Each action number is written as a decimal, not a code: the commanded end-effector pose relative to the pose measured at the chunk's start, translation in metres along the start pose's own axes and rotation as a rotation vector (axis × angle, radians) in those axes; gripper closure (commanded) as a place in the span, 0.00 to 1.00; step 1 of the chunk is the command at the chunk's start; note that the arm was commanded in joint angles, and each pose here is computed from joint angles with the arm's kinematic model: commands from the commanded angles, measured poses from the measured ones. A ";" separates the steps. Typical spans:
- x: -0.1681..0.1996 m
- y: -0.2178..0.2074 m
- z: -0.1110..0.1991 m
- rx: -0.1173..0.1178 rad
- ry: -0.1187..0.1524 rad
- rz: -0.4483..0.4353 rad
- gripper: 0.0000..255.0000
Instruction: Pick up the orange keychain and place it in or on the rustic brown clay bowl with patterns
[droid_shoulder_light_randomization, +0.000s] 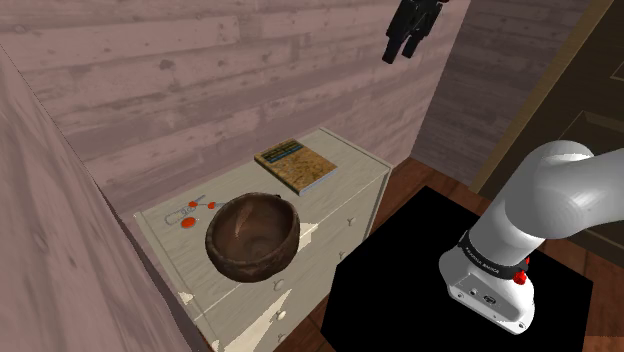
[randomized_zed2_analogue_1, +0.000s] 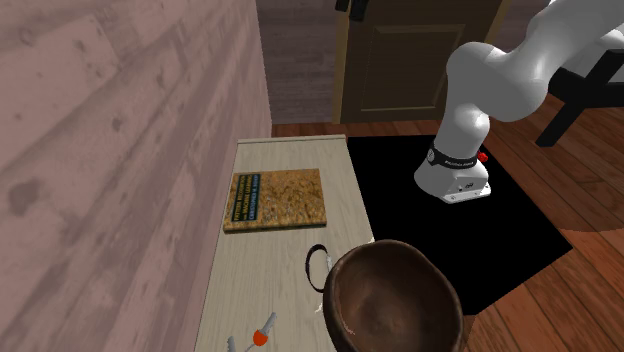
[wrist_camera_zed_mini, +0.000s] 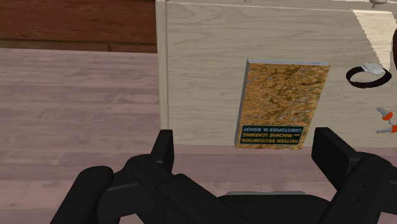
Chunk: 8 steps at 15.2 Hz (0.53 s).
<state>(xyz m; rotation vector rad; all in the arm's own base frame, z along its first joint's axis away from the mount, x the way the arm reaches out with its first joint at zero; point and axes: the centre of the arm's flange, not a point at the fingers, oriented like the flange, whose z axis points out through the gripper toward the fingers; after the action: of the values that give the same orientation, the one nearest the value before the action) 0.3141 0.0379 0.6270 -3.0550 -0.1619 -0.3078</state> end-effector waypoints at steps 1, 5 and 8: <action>0.000 0.000 0.000 0.000 0.000 0.000 0.00; 0.011 -0.046 0.028 -0.009 -0.020 0.032 0.00; 0.020 -0.079 0.049 -0.016 -0.034 0.056 0.00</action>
<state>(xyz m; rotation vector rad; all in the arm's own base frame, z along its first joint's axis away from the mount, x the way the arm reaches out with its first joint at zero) 0.3317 0.1107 0.5928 -3.0727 -0.0906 -0.2616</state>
